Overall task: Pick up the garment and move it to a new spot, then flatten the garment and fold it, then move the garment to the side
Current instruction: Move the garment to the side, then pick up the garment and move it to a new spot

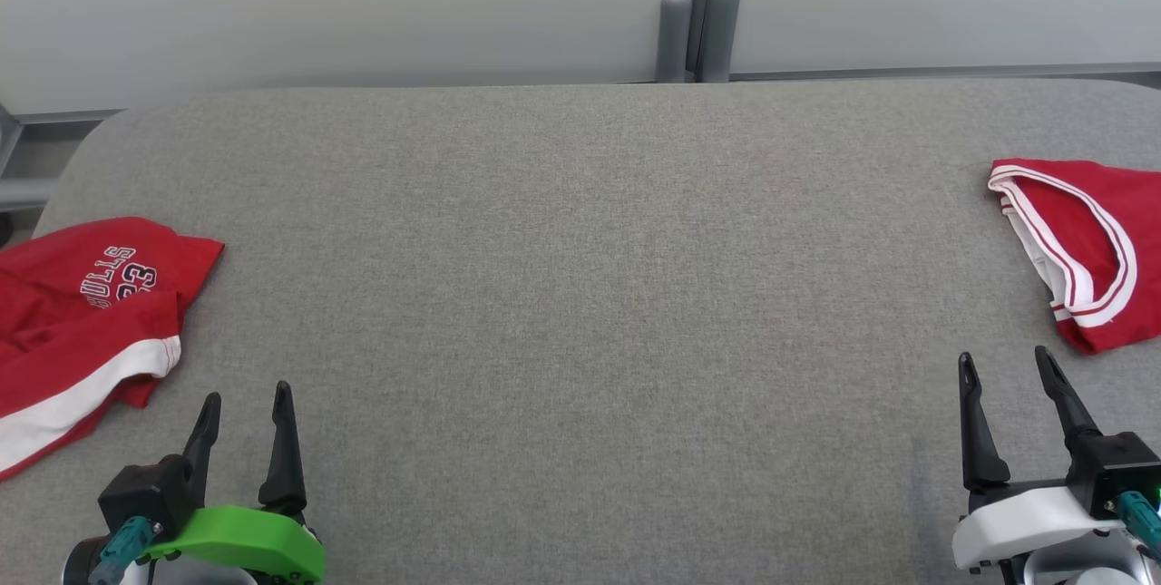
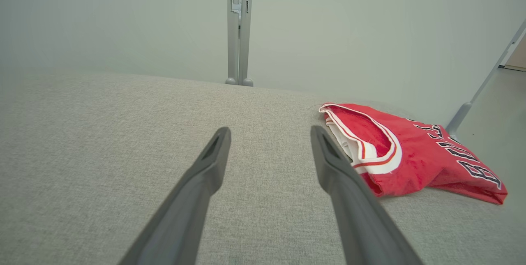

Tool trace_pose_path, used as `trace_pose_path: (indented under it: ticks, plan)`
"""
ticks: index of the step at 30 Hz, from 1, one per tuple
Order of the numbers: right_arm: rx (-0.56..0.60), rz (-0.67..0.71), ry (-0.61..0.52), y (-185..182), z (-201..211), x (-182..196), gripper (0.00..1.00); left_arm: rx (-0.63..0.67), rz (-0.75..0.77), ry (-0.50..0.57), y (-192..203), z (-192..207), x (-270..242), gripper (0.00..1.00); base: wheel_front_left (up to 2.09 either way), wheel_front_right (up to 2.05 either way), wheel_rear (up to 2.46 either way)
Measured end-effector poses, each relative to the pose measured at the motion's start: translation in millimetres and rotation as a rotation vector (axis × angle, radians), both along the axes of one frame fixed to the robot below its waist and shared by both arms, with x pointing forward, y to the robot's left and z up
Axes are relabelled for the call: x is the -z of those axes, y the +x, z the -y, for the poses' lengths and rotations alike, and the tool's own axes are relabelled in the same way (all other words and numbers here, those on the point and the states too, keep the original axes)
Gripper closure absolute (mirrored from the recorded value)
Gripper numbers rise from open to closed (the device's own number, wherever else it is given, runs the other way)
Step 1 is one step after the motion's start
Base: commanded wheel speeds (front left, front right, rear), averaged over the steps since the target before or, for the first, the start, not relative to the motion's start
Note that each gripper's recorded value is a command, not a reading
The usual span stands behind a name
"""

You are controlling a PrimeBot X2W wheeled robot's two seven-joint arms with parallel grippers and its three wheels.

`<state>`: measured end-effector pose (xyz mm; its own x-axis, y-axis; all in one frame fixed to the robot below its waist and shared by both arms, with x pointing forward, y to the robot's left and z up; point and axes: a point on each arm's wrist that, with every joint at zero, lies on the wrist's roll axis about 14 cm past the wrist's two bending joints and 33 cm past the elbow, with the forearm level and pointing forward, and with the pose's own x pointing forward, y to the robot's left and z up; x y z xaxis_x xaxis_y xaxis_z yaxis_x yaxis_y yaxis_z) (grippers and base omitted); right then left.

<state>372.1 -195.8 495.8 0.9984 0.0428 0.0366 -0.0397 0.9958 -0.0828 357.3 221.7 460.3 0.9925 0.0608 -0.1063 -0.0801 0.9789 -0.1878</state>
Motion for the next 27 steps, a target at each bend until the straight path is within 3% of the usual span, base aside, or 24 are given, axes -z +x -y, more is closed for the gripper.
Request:
trace_pose_path:
  ticks: [14, 27]
  plan:
    - [-0.064, 0.017, -0.006, 5.1, -21.6, -5.4, 0.00, -0.033, 0.032, -0.033, -8.3, -2.6, -4.0, 0.00, 0.00, 0.00, 0.00]
    - [-0.370, 0.034, 0.023, 24.7, -128.9, -11.6, 0.00, -0.239, 0.037, -0.025, -67.6, -53.8, -2.9, 0.00, 0.00, 0.00, 0.00]
